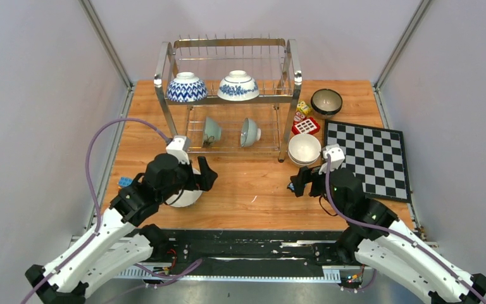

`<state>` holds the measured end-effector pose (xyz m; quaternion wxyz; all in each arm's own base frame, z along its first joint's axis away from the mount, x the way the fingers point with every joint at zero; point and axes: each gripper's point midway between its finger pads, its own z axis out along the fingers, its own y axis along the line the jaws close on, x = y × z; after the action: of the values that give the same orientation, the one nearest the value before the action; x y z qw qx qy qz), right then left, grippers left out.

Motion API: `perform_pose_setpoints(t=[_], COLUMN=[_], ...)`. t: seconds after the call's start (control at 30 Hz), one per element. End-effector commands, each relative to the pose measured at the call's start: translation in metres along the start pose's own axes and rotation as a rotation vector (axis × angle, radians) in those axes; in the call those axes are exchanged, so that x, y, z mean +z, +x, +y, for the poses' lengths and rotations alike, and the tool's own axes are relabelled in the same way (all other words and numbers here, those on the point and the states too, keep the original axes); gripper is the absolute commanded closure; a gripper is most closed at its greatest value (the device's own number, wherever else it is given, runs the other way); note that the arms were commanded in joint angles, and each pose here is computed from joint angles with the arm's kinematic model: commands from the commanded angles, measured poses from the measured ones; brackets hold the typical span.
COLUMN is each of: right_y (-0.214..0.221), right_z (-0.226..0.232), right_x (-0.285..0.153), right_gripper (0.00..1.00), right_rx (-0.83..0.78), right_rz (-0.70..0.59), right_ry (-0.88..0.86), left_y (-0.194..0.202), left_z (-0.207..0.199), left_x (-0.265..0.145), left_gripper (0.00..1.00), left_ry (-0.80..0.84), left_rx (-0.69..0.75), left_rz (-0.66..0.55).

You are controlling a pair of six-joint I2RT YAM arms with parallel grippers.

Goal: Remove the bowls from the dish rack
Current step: Pick up the bowl from the dish rack.

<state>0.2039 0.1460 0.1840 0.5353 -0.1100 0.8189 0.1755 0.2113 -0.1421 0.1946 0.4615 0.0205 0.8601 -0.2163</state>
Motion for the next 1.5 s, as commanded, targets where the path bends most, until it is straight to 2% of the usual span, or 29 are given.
perform_pose_setpoints(t=[0.0, 0.2, 0.4, 0.57, 0.77, 1.0, 1.23, 1.47], right_y=[0.007, 0.016, 0.030, 0.036, 0.041, 0.044, 0.047, 0.045], right_z=[-0.005, -0.003, 0.000, 0.006, 0.006, 0.007, 0.012, 0.008], right_x=[-0.002, 0.001, 0.003, 0.003, 0.001, -0.002, -0.011, -0.016], right_gripper=[0.05, 0.06, 0.08, 0.09, 0.10, 0.10, 0.11, 0.11], right_rx=[0.052, 0.074, 0.094, 0.129, 0.131, 0.139, 0.163, 0.169], right_rz=[-0.004, 0.014, 0.038, 0.028, 0.026, 0.028, 0.021, -0.008], right_ry=[0.022, 0.015, -0.006, -0.050, -0.060, -0.077, -0.127, -0.126], left_y=[0.009, 0.024, 0.017, 0.003, -0.024, -0.030, -0.037, -0.037], left_z=[-0.008, -0.007, -0.044, -0.066, -0.077, -0.090, -0.094, -0.091], left_x=[0.005, 0.034, 0.075, 0.097, 0.115, 0.155, 0.181, 0.207], left_gripper=[0.00, 0.00, 0.02, 0.07, 0.13, 0.23, 0.32, 0.36], left_ry=[-0.032, -0.080, 0.024, 0.123, 0.158, 0.157, 0.177, 0.153], left_rx=[-0.015, -0.080, -0.040, -0.050, 0.007, 0.132, 0.112, 0.134], left_rz=[-0.053, -0.043, -0.029, -0.130, -0.283, -0.285, -0.278, -0.253])
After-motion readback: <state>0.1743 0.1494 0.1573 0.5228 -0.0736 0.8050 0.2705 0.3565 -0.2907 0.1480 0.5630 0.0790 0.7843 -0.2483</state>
